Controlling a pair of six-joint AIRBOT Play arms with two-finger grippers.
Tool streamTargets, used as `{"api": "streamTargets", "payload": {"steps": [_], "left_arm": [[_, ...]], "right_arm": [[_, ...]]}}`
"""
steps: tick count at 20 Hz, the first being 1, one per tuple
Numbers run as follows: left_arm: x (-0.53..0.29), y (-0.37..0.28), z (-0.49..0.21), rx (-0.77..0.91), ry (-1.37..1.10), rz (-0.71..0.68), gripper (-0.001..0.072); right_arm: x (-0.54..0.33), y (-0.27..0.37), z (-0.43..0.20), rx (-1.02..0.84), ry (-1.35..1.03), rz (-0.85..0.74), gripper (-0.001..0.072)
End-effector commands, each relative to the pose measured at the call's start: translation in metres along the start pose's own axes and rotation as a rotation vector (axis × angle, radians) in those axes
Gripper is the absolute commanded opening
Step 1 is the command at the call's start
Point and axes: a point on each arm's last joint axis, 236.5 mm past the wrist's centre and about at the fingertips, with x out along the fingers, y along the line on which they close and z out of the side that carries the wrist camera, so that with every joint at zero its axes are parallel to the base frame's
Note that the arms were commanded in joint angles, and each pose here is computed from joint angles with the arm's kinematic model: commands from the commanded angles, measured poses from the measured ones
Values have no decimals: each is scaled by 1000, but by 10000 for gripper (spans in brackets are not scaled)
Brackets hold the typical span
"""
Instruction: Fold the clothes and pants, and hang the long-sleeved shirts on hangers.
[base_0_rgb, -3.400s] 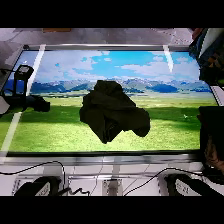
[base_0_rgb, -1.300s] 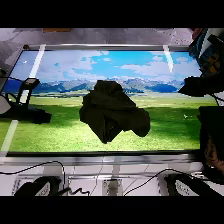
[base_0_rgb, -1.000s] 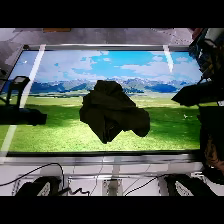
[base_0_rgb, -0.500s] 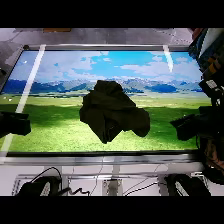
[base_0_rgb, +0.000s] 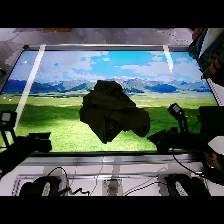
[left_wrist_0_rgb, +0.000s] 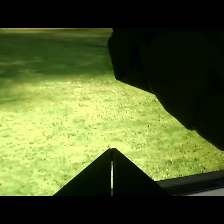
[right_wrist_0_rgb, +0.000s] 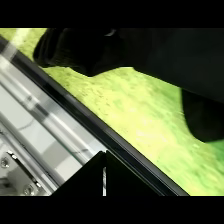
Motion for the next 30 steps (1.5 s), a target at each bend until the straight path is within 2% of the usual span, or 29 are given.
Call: {"api": "streamTargets", "payload": {"steps": [1,2,3,5,6,10,15,16,17,18,20,22,24,30], "left_arm": [[23,-12,-28,-66,-21,-73,10],[24,-15,-27,-77,-28,-88,10],[24,-16,-24,-83,-40,-93,10],[24,-14,-12,-87,-89,-85,10],[23,-12,-6,-88,-118,-78,10],[22,-8,8,-91,-175,-65,12],[22,-8,8,-92,-177,-65,19],[22,-8,9,-92,-179,-64,20],[22,-8,9,-92,-178,-64,19],[22,-8,9,-92,-178,-64,20],[22,-8,9,-92,-178,-64,19],[22,-8,9,-92,-178,-64,19],[22,-8,9,-92,-178,-64,19],[22,-8,9,-92,-179,-64,19]], "right_arm": [[32,9,1,35,-105,125,36],[39,7,0,43,-97,127,36],[47,8,-2,41,-77,133,79],[73,13,-6,-5,-33,141,343],[87,15,-8,-62,-20,130,380],[143,7,0,-278,-21,-5,379],[184,3,-1,-467,99,-35,396],[189,4,5,-497,107,-38,415],[195,3,10,-517,114,-41,545],[199,2,14,-531,120,-46,603],[206,2,19,-543,130,-43,601],[208,11,9,-635,178,-3,506],[209,21,-8,-707,232,35,507],[213,42,-16,-742,235,70,508]]}}
